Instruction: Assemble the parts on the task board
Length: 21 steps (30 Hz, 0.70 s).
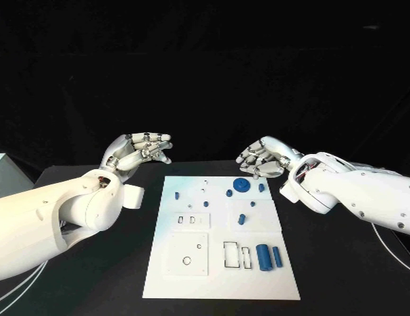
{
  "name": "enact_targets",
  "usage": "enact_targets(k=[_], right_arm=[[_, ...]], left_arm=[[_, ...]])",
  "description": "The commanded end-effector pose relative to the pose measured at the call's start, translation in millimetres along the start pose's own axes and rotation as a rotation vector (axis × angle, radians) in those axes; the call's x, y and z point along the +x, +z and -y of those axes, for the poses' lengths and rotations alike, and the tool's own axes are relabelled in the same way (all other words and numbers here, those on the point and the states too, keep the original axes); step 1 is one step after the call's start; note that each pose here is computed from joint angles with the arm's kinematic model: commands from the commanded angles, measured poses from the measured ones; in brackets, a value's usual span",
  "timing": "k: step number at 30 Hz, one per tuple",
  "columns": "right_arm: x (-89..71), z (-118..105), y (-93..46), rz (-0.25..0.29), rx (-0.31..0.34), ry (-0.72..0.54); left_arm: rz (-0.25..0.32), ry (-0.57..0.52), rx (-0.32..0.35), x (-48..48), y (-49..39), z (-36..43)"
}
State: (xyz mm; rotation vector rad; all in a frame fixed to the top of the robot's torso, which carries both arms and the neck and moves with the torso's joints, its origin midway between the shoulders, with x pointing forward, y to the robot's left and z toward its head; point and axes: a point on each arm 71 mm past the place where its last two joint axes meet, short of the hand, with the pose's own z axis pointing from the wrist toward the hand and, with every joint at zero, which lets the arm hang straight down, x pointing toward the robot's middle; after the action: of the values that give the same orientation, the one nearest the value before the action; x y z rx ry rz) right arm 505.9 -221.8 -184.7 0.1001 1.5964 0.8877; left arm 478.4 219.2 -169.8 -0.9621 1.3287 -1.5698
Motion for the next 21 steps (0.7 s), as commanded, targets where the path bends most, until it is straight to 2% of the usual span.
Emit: enact_targets(k=[1, 9, 21], right_arm=[[6.1, -0.8, 1.3, -0.075, 0.005, -0.233], [12.7, -3.0, 7.3, -0.109, 0.024, -0.389], [18.1, -1.1, 15.0, -0.109, 0.064, -0.494]], left_arm=[[-0.099, -0.008, -0.012, 9.6, -4.3, 2.6], [-0.139, -0.018, -0.023, 15.6, -12.7, 7.2], [-0.168, -0.027, -0.028, 22.7, -17.2, 10.5]])
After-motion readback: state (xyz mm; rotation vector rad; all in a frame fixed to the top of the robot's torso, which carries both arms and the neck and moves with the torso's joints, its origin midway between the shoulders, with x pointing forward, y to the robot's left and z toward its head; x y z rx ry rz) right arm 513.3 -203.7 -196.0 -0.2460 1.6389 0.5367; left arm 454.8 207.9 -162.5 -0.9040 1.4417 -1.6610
